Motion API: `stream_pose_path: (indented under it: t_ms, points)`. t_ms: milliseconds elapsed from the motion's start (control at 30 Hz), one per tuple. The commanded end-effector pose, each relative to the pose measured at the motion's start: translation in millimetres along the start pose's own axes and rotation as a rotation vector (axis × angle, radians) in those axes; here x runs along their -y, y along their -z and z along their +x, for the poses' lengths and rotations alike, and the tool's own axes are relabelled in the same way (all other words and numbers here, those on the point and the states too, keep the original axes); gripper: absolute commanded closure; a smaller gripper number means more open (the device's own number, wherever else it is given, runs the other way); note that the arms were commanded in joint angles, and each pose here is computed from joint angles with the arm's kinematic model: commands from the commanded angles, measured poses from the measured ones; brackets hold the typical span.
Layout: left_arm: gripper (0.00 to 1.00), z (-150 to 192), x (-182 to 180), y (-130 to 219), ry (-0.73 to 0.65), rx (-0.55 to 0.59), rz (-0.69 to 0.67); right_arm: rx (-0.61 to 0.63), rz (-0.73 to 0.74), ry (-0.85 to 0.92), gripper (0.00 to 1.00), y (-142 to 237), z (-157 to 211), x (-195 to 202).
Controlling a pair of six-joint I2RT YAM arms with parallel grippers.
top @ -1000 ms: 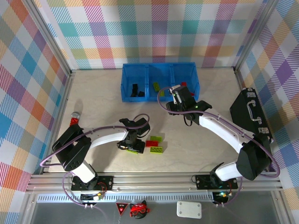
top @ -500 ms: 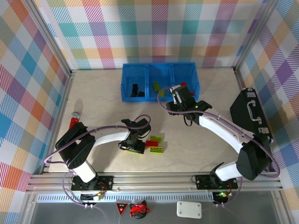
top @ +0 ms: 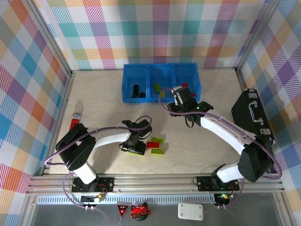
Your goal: Sort the legos into containers by color
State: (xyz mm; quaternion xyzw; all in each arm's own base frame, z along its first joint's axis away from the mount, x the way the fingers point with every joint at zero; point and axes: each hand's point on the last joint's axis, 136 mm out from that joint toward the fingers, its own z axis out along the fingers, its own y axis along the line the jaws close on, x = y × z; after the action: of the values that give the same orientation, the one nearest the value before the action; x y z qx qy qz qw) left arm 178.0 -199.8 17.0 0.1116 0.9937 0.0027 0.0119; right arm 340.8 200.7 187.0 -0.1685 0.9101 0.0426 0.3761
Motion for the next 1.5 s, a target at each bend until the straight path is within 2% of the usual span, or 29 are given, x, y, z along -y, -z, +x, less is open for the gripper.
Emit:
stream_pose_path:
  t_ms: [0, 267, 467, 767, 933, 1133, 1300, 1467]
  points:
    - [0.31, -8, 1, 24, -0.004, 0.045, 0.01, 0.02, 0.021, -0.015, 0.43, 11, -1, 7]
    - [0.32, -47, 10, 63, -0.016, 0.133, 0.059, 0.019, 0.055, -0.019, 0.43, 26, 7, 19]
    - [0.33, -95, 26, 90, -0.035, 0.23, 0.1, 0.007, 0.078, -0.068, 0.43, 42, 20, 35]
    - [0.33, -189, 62, 124, -0.039, 0.41, 0.156, 0.009, 0.084, -0.14, 0.43, 63, 37, 46]
    - [0.33, -249, 73, 141, -0.029, 0.545, 0.127, 0.013, 0.088, -0.152, 0.43, 74, 41, 50]
    - [0.33, -309, 67, 144, 0.009, 0.679, 0.069, 0.017, 0.088, -0.164, 0.43, 81, 45, 52]
    - [0.33, -342, 63, 138, 0.02, 0.762, 0.02, 0.012, 0.086, -0.171, 0.43, 82, 47, 52]
    - [0.33, -367, 67, 122, 0.024, 0.791, 0.017, 0.008, 0.084, -0.174, 0.43, 83, 48, 52]
